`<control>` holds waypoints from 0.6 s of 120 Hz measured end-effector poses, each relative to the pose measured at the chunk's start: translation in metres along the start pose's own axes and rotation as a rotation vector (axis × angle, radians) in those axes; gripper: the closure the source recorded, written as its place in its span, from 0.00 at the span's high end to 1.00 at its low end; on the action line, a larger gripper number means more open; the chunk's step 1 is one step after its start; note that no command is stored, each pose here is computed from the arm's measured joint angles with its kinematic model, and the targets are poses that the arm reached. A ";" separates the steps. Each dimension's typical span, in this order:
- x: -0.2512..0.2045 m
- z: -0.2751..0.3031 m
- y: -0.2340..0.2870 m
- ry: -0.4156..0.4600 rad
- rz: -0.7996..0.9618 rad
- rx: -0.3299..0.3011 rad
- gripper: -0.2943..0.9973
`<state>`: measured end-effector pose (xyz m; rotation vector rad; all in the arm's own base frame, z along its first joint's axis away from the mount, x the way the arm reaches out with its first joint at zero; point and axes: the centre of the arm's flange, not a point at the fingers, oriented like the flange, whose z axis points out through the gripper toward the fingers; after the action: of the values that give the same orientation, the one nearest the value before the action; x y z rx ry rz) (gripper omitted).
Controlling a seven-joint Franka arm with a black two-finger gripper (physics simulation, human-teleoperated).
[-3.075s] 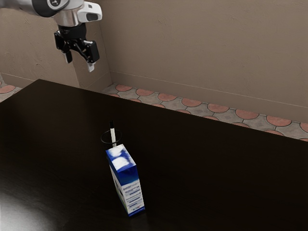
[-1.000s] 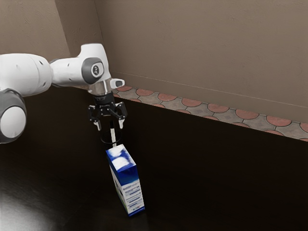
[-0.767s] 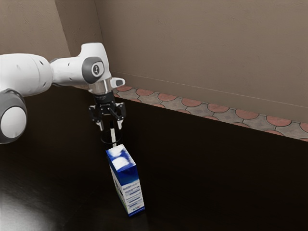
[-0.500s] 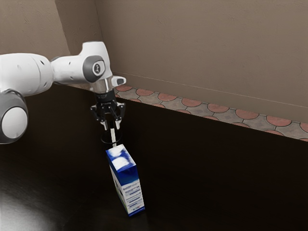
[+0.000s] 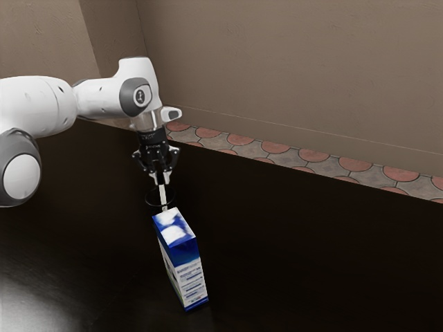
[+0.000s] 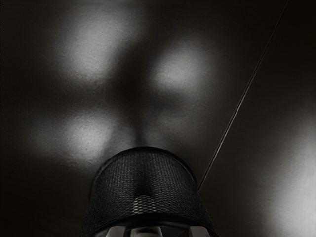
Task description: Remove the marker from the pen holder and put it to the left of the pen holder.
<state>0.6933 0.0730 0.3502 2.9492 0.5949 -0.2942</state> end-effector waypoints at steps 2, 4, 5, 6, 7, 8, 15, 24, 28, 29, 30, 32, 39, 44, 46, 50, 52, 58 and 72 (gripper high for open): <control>0.000 0.000 0.000 0.000 0.000 0.000 0.31; 0.000 0.000 0.000 -0.001 -0.001 0.000 0.31; 0.000 0.000 0.000 -0.001 -0.001 0.000 0.30; 0.000 0.001 0.000 -0.001 -0.001 0.000 0.30; 0.000 0.001 0.000 -0.001 -0.001 0.000 0.30; 0.000 0.001 0.000 -0.001 -0.001 0.000 0.30; 0.000 0.001 -0.001 -0.002 -0.002 0.000 0.28; 0.000 0.001 -0.001 -0.002 -0.003 0.001 0.25; 0.000 0.001 -0.001 -0.002 -0.003 0.002 0.23; 0.000 0.001 -0.001 -0.002 -0.003 0.002 0.23; 0.000 0.001 -0.001 -0.001 -0.004 0.002 0.23; 0.000 0.001 -0.001 -0.001 -0.004 0.003 0.22; 0.000 -0.001 -0.002 0.001 -0.005 0.005 0.21; 0.000 -0.004 -0.003 0.003 -0.008 0.007 0.20; -0.001 -0.005 -0.004 0.004 -0.009 0.008 0.19; -0.002 -0.009 -0.006 0.006 -0.011 0.010 0.19; -0.002 -0.012 -0.006 0.008 -0.012 0.011 0.19; -0.004 -0.017 -0.009 0.008 -0.015 0.016 0.18; -0.012 -0.038 -0.014 0.014 -0.016 0.031 0.17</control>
<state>0.6830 0.0869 0.3887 2.9802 0.6216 -0.2868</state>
